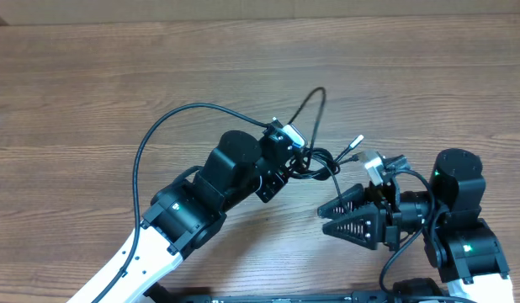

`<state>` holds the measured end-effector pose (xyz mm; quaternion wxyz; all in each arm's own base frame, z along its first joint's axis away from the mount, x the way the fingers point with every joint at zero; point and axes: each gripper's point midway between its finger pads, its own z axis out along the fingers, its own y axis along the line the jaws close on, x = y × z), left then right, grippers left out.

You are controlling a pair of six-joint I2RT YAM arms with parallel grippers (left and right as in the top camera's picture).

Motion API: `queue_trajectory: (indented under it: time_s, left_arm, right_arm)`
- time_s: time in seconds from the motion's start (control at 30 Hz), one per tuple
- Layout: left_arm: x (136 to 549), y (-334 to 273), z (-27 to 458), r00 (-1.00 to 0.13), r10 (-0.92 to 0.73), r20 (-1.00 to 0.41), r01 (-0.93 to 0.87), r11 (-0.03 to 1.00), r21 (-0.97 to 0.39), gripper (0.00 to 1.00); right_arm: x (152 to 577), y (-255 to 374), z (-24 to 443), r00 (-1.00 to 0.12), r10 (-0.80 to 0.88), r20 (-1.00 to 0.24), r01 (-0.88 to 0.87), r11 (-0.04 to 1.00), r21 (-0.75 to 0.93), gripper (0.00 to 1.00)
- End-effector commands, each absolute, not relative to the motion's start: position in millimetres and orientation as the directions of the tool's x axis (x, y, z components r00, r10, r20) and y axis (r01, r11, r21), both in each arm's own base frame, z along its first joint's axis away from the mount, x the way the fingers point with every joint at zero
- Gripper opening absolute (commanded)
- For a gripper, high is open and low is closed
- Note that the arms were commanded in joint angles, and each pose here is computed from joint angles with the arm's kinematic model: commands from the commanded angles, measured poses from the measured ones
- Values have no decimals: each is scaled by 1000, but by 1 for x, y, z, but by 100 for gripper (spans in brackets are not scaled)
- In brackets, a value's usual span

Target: Untangle cables

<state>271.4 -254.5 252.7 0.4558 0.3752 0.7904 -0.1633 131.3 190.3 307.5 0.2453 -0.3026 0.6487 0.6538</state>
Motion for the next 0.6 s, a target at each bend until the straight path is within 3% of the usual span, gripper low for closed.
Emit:
queue_trajectory:
  time_s: [0.0,0.1,0.17,0.43,0.57]
  left_arm:
    - [279,-231,249,-400,411,-819,634,770,77,4]
    - [279,-194,225,-570,339,-748,446,893,65,4]
    - [278,-190,222,-596,312,-740,418,907,46,4]
    - [279,-196,227,-642,157,-750,334,938,-90,4]
    - [256,-237,231,-752,24,-659,369,843,-391,4]
  right_arm:
    - [172,185,287,-776,43,-629,-605,229,763,53]
    - [220,155,244,-841,298,-452,-250,528,812,90]
    - [225,146,233,-840,350,-414,-162,567,808,98]
    - [219,142,220,-862,363,-353,-86,581,809,100]
    - [216,145,222,-870,352,-346,-96,567,818,100]
